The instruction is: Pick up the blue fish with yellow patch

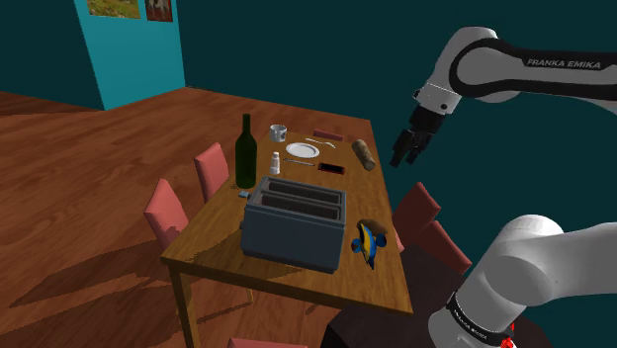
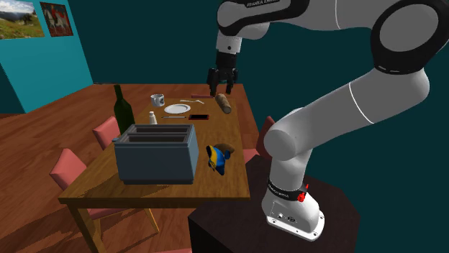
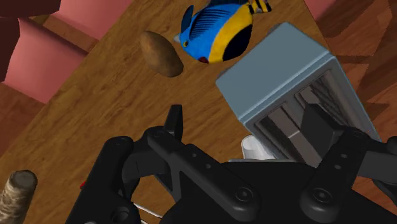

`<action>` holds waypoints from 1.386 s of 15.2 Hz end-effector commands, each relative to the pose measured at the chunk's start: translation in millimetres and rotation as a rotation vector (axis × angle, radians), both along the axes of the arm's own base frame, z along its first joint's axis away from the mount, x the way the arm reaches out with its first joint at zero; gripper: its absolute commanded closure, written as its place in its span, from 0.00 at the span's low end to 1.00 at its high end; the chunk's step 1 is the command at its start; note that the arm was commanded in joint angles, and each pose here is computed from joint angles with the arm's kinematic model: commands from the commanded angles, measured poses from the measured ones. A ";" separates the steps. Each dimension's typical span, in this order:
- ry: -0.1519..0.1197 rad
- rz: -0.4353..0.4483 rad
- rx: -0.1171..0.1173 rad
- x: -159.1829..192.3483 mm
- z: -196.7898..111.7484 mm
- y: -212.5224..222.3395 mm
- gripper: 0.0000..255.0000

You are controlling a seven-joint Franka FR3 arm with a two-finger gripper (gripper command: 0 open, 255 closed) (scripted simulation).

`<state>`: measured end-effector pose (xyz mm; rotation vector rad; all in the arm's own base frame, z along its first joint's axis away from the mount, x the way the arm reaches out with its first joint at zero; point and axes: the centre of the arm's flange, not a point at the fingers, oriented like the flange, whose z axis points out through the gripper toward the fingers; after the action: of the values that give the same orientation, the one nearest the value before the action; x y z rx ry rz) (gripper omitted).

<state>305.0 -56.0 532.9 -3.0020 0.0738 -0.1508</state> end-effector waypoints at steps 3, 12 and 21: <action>0.013 -0.087 0.061 -1.7 -54.7 -20.0 0.00; 0.043 -0.280 0.196 -19.2 -175.6 -54.4 0.00; 0.060 -0.390 0.273 -33.2 -261.6 -64.9 0.00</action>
<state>272.7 -120.8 277.6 -2.6853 0.6292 -0.0795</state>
